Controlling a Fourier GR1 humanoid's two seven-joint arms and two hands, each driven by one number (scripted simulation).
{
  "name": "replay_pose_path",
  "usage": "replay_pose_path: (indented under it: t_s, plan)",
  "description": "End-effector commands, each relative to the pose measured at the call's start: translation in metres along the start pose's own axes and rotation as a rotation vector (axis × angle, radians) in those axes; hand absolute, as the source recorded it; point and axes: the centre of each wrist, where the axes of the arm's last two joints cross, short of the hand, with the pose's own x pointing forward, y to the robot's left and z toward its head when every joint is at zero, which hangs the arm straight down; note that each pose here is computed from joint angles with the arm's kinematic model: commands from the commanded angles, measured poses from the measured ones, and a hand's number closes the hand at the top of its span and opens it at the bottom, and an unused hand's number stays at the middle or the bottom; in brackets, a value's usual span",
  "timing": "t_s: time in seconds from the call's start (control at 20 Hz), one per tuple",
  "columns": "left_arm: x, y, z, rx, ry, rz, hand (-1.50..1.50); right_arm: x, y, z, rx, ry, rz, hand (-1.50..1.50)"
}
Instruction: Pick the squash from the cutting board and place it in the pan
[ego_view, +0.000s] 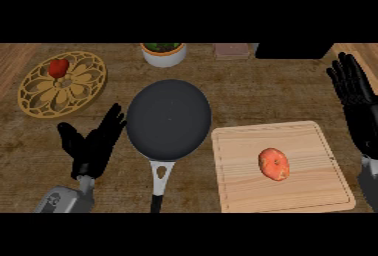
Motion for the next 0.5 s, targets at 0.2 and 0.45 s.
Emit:
replay_pose_path:
  t_s: [0.2,0.45]
  plan:
    - [0.054,0.017,-0.01,0.043,-0.235,-0.113,0.0,0.02,0.05,-0.028,0.598,-0.18,-0.38,1.5]
    - [0.064,0.028,-0.008,0.087,-0.23,-0.089,0.0,-0.002,-0.051,-0.023,0.691,-0.277,-0.171,1.5]
